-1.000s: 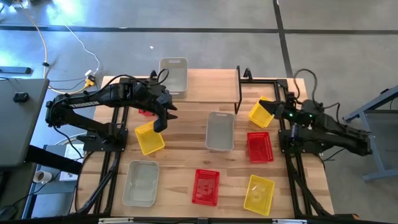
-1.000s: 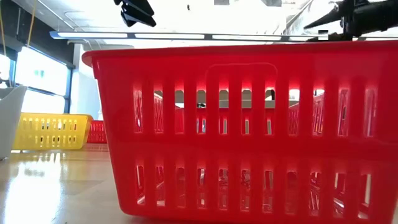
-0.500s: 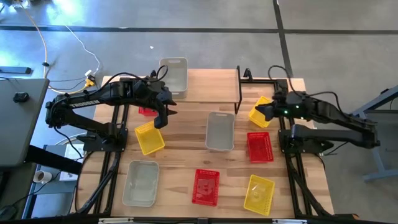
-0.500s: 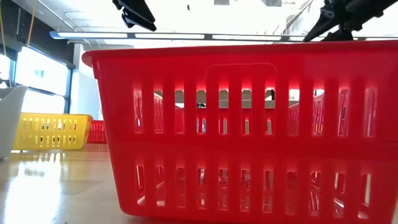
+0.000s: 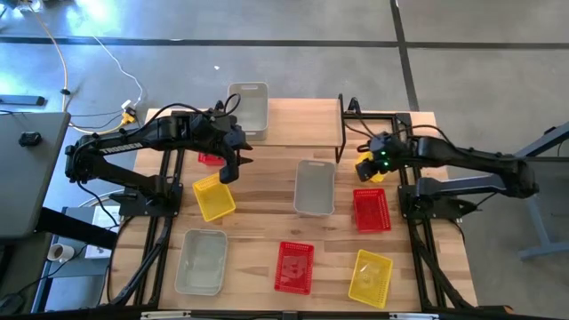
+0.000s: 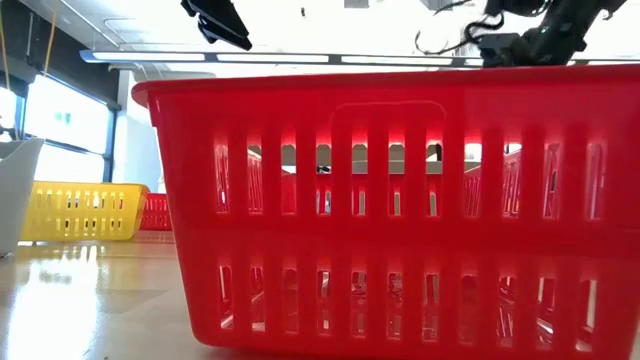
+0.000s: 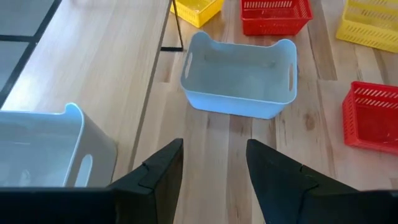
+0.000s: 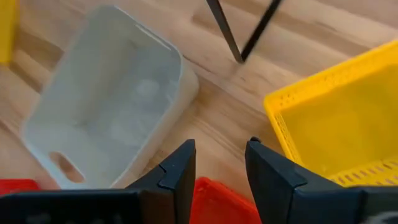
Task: Stack baskets on shelf by color
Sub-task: Put the top yellow bin on the shelf
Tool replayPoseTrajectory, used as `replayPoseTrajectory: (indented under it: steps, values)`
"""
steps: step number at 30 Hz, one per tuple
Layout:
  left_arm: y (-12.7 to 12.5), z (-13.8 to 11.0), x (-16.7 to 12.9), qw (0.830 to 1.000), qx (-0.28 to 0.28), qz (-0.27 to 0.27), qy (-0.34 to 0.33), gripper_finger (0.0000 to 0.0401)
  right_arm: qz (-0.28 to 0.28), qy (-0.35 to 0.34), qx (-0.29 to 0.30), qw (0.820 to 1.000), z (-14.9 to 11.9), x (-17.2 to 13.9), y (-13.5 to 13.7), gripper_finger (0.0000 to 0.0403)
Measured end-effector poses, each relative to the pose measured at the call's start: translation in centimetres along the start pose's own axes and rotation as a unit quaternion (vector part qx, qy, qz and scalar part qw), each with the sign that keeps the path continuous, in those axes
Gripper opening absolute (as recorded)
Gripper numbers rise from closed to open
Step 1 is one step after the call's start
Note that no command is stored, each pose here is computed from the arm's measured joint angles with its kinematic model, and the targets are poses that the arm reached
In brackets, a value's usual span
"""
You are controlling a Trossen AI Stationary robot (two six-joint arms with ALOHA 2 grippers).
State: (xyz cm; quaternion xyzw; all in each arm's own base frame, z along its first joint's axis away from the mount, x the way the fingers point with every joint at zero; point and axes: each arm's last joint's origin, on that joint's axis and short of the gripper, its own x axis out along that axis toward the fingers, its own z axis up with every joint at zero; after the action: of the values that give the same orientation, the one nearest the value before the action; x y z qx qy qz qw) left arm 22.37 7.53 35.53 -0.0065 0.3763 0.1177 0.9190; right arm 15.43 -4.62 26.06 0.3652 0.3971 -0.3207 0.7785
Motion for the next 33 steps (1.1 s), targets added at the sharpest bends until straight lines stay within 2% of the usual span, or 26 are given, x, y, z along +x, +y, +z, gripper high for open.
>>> replayPoseTrajectory:
  steps: [11,20,33]
  values:
    - [0.0,0.0,0.0,1.000,0.003,0.000,0.000,0.0166,-0.063,0.072,-0.007,0.995,0.2,3.0,0.5,0.0126]
    - [0.0,0.0,0.0,1.000,-0.023,0.006,0.000,0.0166,-0.115,0.131,-0.067,0.982,-0.1,4.9,0.3,0.0126]
    - [0.0,0.0,0.0,1.000,-0.024,0.006,0.000,0.0166,-0.188,0.162,-0.080,0.965,-0.2,7.3,0.1,0.0126]
